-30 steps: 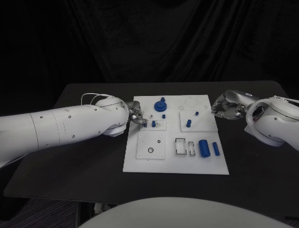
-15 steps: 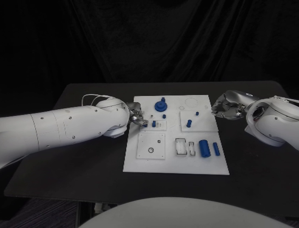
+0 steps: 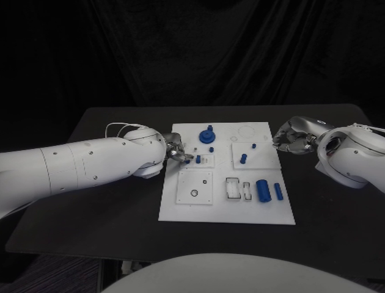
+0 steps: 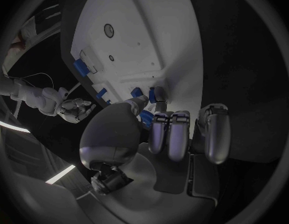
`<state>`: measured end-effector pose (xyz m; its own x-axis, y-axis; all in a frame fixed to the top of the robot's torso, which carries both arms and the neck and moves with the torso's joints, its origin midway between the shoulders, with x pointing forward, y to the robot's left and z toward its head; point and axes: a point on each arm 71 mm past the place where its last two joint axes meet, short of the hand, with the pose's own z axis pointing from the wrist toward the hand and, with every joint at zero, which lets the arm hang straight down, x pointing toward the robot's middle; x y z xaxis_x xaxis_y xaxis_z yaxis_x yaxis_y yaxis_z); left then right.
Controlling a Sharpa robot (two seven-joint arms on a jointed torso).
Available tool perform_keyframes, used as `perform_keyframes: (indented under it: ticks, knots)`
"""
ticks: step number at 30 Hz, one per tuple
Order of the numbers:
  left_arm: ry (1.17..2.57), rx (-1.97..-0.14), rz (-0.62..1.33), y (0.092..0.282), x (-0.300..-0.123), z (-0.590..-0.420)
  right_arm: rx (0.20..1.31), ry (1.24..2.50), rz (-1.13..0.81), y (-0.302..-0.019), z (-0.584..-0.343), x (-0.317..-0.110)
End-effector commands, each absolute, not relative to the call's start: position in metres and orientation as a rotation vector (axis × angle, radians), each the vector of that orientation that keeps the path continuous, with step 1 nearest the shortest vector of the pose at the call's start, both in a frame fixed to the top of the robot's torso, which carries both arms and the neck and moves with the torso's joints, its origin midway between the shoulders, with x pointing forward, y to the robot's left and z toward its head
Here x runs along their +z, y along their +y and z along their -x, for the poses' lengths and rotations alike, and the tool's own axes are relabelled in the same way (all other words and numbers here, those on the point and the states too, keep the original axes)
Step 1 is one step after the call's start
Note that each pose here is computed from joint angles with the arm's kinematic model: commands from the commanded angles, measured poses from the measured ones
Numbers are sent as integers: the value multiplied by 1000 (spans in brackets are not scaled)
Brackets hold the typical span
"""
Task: Assemble the parts on the task board
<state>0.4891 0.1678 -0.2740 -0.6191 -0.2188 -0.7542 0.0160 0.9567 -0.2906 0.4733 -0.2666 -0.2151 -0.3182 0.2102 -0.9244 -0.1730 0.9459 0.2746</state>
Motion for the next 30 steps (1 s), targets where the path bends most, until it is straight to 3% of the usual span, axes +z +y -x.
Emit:
perform_keyframes:
  ticks: [1, 23, 26, 30]
  knots:
    - [2243, -354, 124, 166, -280, -485, 367, 1867, -36, -268, -473, -217]
    - [2222, -343, 150, 176, -281, -489, 366, 1867, -37, -269, -473, -217]
    - [2180, -373, 166, 177, -278, -490, 369, 1862, -37, -269, -473, -216]
    - [2020, -508, 182, 178, -267, -492, 382, 1845, -39, -270, -472, -215]
